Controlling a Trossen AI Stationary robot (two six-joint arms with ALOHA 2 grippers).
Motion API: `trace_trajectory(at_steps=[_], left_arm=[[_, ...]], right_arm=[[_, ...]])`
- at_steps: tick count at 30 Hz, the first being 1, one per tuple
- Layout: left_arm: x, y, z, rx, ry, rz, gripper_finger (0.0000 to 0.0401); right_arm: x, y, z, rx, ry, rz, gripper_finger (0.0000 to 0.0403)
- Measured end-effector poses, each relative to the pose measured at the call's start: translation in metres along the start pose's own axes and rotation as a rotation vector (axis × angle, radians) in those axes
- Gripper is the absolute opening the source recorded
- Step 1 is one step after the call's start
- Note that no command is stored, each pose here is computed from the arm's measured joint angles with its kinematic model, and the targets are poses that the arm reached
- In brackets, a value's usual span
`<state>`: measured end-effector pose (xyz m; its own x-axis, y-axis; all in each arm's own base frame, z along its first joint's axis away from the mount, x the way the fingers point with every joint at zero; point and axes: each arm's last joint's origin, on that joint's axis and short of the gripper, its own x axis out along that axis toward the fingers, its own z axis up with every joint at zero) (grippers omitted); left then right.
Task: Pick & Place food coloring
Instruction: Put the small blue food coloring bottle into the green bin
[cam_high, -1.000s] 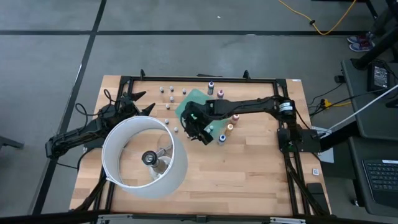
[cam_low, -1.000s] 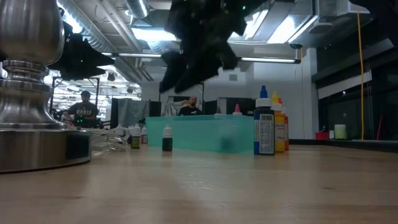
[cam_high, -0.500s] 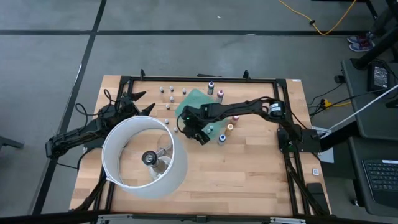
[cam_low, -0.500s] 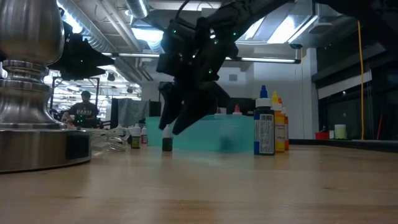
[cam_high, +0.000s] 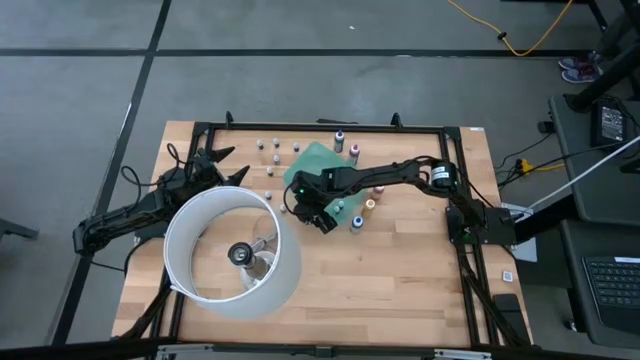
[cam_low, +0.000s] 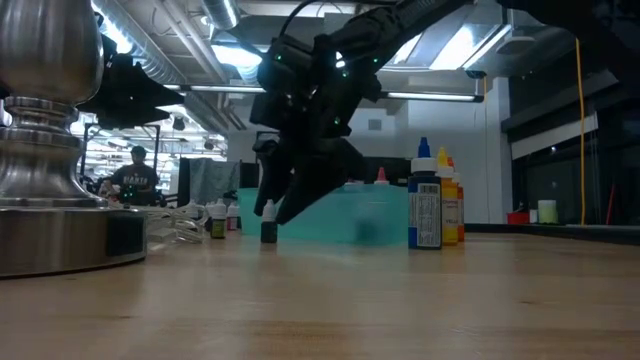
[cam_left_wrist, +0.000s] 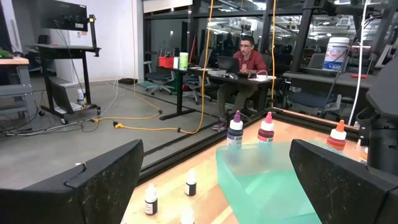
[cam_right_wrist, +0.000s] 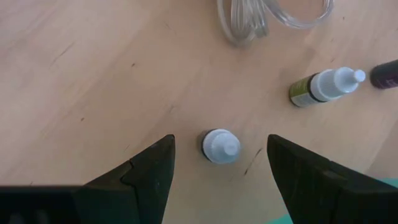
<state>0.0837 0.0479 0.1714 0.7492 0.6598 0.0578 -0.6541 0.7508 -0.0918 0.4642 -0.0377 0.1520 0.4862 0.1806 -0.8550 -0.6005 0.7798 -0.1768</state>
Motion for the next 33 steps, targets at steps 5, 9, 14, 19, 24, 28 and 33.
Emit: trace_trajectory(at_steps=[5, 9, 14, 19, 24, 28, 33], left_arm=[[0.0, 0.0, 0.0, 0.0, 0.0, 0.0, 0.04], [0.0, 0.0, 0.0, 0.0, 0.0, 0.0, 0.04], [0.0, 0.0, 0.0, 0.0, 0.0, 0.0, 0.04], [0.0, 0.0, 0.0, 0.0, 0.0, 0.0, 0.04], [0.0, 0.0, 0.0, 0.0, 0.0, 0.0, 0.04], [0.0, 0.0, 0.0, 0.0, 0.0, 0.0, 0.04], [0.0, 0.0, 0.0, 0.0, 0.0, 0.0, 0.04]], right_arm=[[0.0, 0.0, 0.0, 0.0, 0.005, 0.002, 0.0251], [0.0, 0.002, 0.001, -0.004, 0.01, 0.001, 0.0226], [0.001, 0.002, 0.001, -0.006, 0.01, 0.001, 0.0165], [0.001, 0.003, 0.002, -0.006, 0.01, 0.002, 0.0094], [-0.003, 0.004, 0.001, 0.001, 0.023, 0.009, 0.0055], [-0.012, 0.002, 0.005, 0.001, 0.051, -0.029, 0.0055], [-0.03, -0.005, 0.016, 0.06, 0.109, -0.046, 0.0065]])
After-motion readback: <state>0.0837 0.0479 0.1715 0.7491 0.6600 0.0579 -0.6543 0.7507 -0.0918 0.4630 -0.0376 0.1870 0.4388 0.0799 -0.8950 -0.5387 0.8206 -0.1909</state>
